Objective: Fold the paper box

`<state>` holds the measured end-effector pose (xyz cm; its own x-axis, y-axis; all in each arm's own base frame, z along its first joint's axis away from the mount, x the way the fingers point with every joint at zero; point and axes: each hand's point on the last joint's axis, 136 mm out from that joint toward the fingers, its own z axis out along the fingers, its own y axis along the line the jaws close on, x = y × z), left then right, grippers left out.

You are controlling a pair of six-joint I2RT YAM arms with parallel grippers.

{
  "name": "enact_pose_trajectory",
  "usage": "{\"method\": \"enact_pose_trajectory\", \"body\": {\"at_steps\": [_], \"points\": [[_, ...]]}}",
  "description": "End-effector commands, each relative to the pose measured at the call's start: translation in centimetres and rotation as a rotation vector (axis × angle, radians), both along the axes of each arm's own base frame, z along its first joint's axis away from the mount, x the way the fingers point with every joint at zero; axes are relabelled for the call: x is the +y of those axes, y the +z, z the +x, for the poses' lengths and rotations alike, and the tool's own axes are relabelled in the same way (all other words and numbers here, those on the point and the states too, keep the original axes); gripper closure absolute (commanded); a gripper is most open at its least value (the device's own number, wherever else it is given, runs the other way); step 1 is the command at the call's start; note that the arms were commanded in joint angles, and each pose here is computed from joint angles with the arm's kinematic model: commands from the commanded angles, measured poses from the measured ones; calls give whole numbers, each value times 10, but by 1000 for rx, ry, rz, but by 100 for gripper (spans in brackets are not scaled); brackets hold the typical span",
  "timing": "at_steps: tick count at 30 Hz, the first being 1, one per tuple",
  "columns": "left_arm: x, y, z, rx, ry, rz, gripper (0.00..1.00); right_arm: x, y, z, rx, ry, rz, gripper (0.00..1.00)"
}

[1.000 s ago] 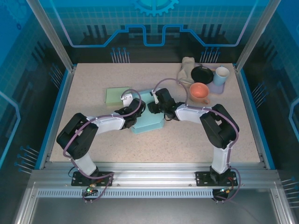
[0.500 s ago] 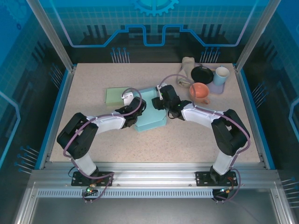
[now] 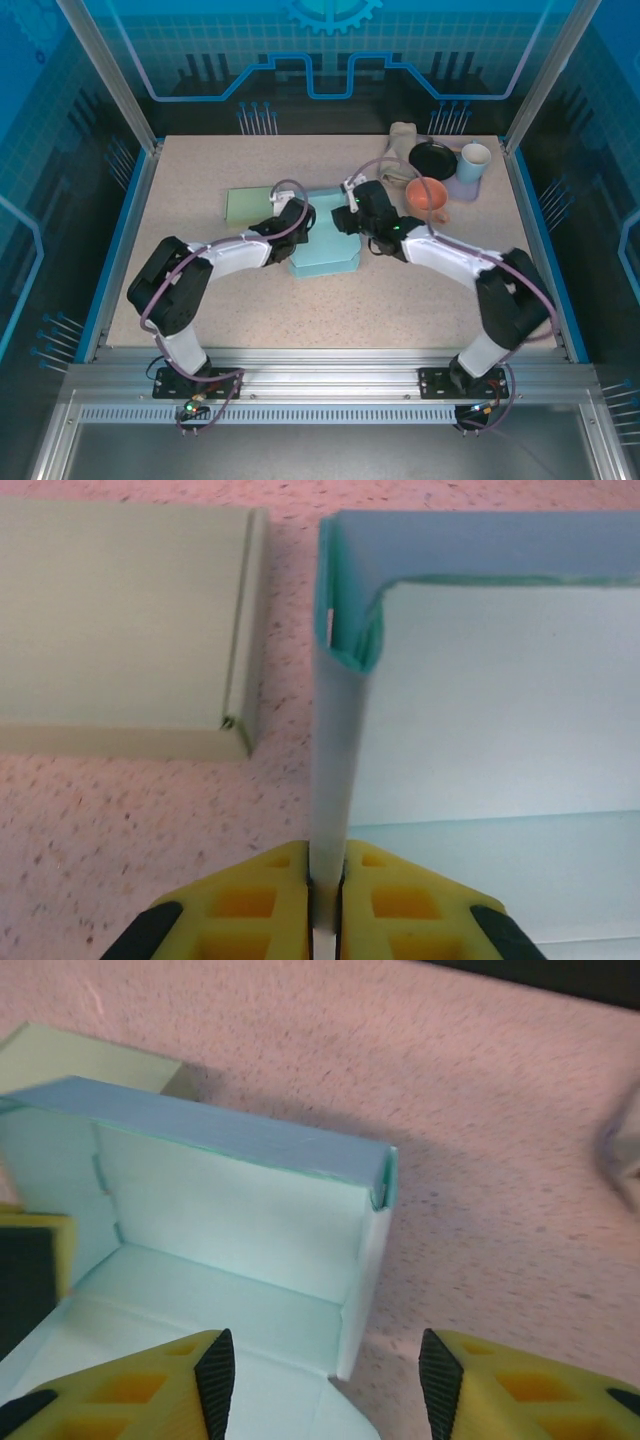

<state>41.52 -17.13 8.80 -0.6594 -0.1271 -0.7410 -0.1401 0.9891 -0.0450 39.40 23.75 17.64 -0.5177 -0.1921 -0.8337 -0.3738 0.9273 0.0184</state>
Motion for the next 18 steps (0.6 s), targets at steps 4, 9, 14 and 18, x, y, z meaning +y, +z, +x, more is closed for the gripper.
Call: {"method": "enact_pose_trajectory", "body": {"at_steps": [4,9,14,18], "points": [[-34,66,27,-56,-308,139,87,-80,120,-48,-187,-167,60,41],[-77,142,28,-245,-640,171,84,-111,134,-108,-230,-126,119,31],[-106,175,-5,-240,-1033,325,78,-120,100,-139,-175,-92,160,8],[-100,137,-55,-161,-1386,677,79,-123,116,-148,-205,-95,227,0]]}}
